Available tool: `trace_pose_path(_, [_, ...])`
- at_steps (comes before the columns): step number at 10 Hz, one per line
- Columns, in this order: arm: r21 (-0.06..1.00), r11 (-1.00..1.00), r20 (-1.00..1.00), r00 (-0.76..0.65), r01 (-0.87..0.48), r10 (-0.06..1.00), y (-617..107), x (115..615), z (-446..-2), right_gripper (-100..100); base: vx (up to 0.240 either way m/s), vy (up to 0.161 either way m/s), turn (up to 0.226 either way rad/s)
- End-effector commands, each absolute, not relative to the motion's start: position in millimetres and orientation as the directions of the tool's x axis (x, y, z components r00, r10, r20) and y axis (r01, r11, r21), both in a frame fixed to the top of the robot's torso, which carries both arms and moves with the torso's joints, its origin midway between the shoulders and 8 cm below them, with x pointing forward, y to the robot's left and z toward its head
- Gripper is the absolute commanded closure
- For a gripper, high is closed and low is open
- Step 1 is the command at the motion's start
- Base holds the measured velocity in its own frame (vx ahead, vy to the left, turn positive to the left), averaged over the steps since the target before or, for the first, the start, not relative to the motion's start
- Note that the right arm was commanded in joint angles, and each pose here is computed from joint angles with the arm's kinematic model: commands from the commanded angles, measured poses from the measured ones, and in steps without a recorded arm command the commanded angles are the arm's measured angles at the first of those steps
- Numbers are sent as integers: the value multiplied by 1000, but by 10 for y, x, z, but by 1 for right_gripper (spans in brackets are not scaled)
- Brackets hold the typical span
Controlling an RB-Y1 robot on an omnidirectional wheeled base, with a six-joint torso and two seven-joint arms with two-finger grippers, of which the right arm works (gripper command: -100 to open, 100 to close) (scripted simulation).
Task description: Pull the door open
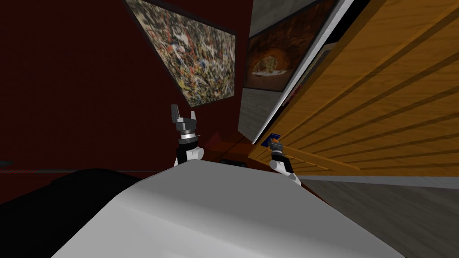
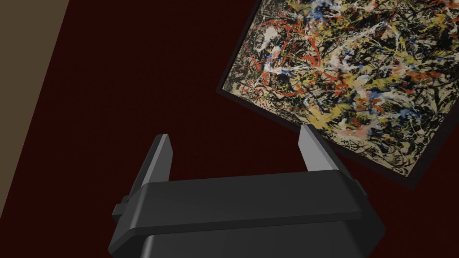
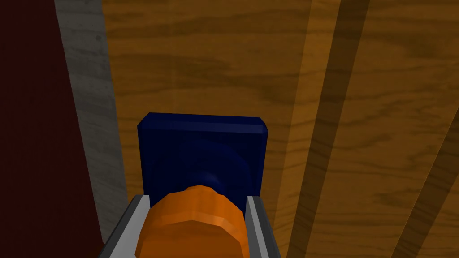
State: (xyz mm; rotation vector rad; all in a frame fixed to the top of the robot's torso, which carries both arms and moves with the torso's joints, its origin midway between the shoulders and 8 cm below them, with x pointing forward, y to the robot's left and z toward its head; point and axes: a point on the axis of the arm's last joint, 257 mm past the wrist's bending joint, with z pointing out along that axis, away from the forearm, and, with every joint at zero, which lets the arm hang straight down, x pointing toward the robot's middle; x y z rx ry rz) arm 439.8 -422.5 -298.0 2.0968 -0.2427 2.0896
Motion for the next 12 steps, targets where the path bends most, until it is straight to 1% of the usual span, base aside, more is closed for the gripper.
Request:
trace_pose_path(1, [3,-976,1000,3,-218,2,-4186,4367,-2977,100,-215,-36,126])
trace_pose_path(5, [0,-983,1000,0,-185,0,-4134,4305,-2963,100,-215,-56,115])
trace_pose_path(6, [1,-982,1000,6,-190,0,-4136,4310,-2987,100,-91,-27,45])
trace_pose_path(8, [1,-986,1000,7,-169,0,-4103,4245,-2999,100,-196,-43,179])
trace_pose_path(12, [2,-990,1000,2,-141,1,-4077,4158,-2976,100,-220,-41,136])
